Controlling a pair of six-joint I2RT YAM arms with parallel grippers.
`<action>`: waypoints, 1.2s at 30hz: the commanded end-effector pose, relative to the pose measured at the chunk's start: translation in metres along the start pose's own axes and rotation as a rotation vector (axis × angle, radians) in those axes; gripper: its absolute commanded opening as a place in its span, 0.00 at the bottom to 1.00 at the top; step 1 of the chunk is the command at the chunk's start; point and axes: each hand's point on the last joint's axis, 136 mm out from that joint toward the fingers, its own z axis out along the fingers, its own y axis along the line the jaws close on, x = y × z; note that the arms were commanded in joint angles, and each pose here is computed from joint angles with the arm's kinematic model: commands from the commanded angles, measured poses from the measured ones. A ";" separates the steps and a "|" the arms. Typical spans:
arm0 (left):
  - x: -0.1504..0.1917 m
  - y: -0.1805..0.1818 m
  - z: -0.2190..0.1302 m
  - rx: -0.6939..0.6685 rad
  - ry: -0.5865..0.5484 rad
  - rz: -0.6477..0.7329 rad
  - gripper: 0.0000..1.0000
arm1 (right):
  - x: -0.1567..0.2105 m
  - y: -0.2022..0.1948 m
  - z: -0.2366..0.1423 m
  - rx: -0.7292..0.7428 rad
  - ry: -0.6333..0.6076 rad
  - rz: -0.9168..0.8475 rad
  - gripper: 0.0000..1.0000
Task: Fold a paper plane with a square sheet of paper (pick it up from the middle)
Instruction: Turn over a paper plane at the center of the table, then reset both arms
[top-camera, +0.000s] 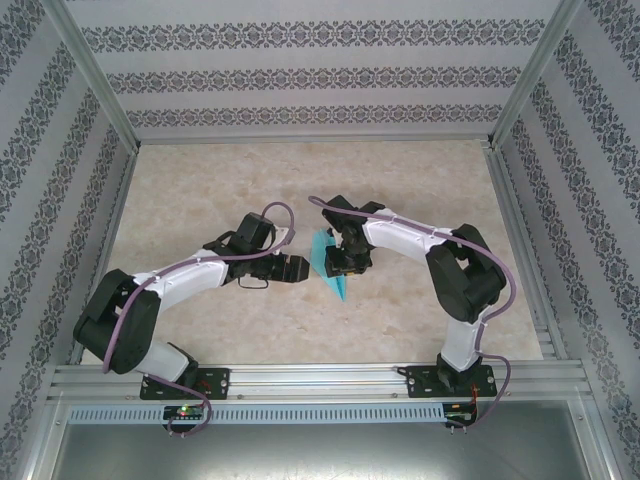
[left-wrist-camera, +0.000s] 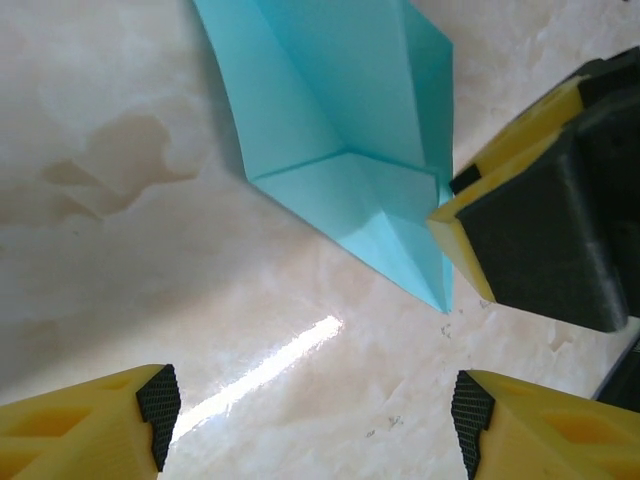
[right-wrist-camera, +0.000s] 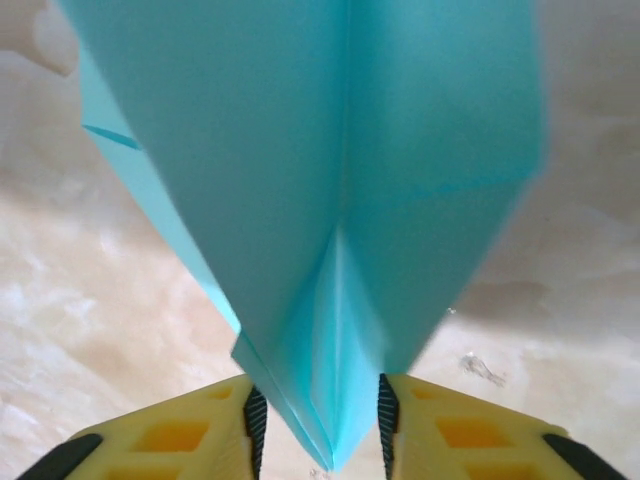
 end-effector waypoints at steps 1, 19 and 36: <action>-0.016 0.010 -0.023 -0.134 -0.021 0.076 0.76 | -0.005 0.006 -0.038 0.001 -0.077 -0.042 0.41; -0.096 0.113 -0.103 -0.741 -0.376 0.134 1.00 | -0.053 -0.066 -0.121 -0.065 -0.630 -0.098 0.62; -0.097 0.247 -0.140 -0.880 -0.585 -0.016 1.00 | -0.070 -0.215 -0.145 0.279 -1.034 0.063 0.88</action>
